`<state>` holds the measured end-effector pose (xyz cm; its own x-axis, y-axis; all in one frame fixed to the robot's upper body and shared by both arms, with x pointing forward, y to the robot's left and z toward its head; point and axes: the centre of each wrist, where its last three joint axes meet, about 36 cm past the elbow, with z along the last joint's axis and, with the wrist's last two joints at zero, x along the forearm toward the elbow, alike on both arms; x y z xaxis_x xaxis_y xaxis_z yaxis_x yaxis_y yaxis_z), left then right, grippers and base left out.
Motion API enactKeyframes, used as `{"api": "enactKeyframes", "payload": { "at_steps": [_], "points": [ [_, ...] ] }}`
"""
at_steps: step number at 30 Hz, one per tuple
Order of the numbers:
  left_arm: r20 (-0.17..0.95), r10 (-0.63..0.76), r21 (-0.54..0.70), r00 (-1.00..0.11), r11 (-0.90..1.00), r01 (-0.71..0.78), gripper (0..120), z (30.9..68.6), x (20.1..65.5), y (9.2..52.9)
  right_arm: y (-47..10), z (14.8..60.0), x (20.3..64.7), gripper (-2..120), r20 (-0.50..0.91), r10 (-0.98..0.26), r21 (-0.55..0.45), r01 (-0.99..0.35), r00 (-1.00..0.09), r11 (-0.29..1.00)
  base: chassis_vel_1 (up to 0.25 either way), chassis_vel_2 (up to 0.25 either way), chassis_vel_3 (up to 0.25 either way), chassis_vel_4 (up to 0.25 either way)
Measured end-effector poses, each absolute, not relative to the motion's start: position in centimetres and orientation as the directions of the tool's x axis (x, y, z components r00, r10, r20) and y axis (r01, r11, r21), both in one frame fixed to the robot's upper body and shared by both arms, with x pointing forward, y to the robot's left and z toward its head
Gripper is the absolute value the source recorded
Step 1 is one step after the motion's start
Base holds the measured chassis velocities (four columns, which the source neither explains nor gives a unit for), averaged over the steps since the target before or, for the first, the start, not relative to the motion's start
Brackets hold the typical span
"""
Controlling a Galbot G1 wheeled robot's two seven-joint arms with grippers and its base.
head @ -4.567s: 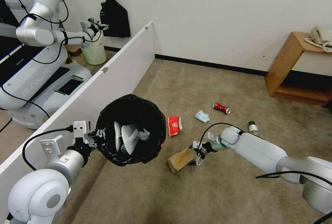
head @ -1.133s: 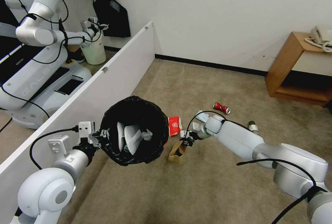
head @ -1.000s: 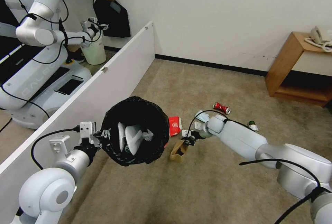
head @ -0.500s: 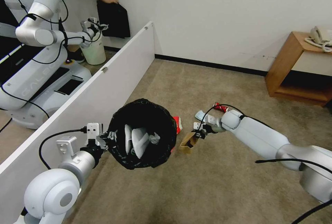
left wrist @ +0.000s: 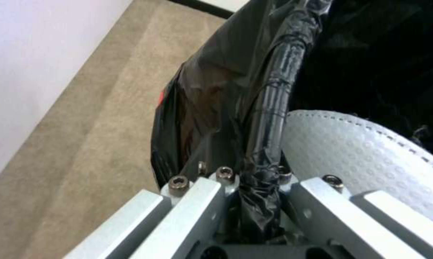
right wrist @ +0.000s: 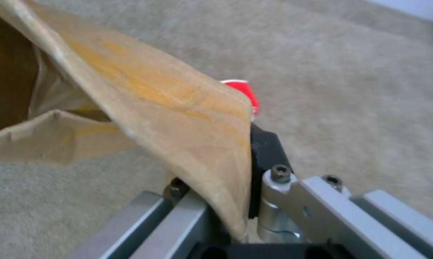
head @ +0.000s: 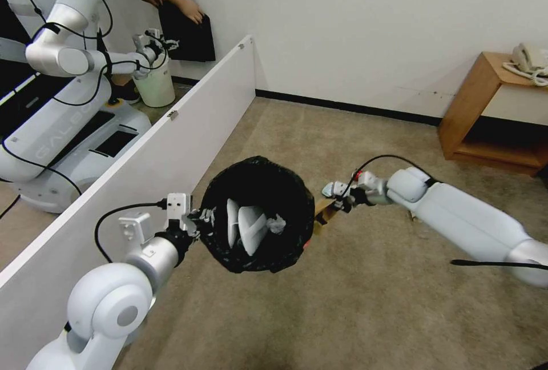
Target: Pick up the trash bin and place the garbage on the floor into it.
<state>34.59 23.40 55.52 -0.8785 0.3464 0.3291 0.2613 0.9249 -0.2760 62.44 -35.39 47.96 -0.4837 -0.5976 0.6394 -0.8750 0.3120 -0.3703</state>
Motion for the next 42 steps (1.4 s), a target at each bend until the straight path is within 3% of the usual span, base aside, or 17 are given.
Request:
{"api": "enactKeyframes", "payload": {
  "at_steps": [7, 14, 25, 28, 42],
  "points": [
    [0.341, 0.369, -0.278, -0.865, 0.918, 0.282, 0, 56.0, 34.7, 23.2, -40.4, 52.9, 58.3, 0, 0.575, -0.556, -0.459, -0.8, -0.6, 0.387, 0.0, 0.0, 0.0, 0.0],
    [0.388, 0.366, -0.258, -0.846, 0.924, 0.281, 0, 55.3, 32.5, 23.4, -44.9, 54.5, 53.3, 0, 0.564, -0.494, -0.496, -0.75, -0.662, 0.438, 0.0, 0.0, 0.0, 0.0],
    [0.363, 0.319, -0.216, -0.875, 0.943, 0.254, 0, 56.6, 32.1, 24.5, -45.7, 57.2, 52.3, 0, 0.507, -0.48, -0.556, -0.697, -0.716, 0.453, 0.0, 0.0, 0.0, 0.0],
    [0.366, 0.311, -0.209, -0.877, 0.946, 0.248, 0, 56.7, 32.2, 24.9, -45.6, 60.2, 52.0, 0, 0.415, -0.483, -0.591, -0.633, -0.77, 0.5, 0.0, 0.0, 0.0, 0.0],
    [0.4, 0.322, -0.21, -0.858, 0.943, 0.256, 0, 55.9, 33.0, 25.0, -43.2, 66.6, 50.5, 0, 0.229, -0.537, -0.647, -0.539, -0.812, 0.539, 0.0, 0.0, 0.0, 0.0]
  ]
}}
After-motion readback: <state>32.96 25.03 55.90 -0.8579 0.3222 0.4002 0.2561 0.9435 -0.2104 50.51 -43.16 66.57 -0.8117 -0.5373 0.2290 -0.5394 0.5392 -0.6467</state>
